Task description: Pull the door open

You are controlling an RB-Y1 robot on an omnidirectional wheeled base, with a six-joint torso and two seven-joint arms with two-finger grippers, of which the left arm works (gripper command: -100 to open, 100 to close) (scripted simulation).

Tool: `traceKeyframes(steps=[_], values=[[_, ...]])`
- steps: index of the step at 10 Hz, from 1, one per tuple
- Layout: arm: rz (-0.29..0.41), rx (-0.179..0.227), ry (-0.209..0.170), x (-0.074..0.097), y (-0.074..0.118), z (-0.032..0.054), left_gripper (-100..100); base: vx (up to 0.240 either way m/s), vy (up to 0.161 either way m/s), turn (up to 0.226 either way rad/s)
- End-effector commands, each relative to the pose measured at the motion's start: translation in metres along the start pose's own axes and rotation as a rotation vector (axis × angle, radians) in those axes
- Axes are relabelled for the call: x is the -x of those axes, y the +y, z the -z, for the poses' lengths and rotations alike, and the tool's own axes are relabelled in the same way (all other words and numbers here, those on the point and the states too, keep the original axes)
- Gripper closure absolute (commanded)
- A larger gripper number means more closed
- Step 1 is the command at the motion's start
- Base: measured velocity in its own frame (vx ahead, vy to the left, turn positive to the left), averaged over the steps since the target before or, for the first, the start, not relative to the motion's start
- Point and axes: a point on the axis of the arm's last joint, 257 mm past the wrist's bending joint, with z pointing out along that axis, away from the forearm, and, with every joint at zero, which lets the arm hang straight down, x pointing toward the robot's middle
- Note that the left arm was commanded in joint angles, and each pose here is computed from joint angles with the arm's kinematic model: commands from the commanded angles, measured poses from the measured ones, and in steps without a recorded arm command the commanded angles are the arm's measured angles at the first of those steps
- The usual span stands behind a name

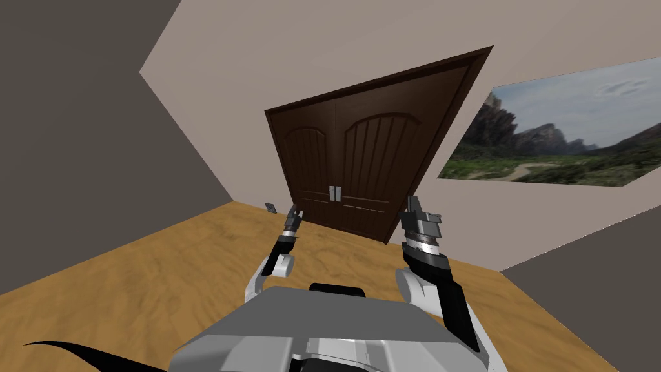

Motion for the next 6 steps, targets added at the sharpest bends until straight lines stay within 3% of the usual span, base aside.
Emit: traceKeyframes(steps=[1,6], values=[[0.0,0.028,0.003,0.004,0.015,-0.0027,-100,0.097,-0.037,-0.081],[-0.003,0.112,0.011,0.011,0.059,-0.0056,-100,0.109,-0.023,-0.083]])
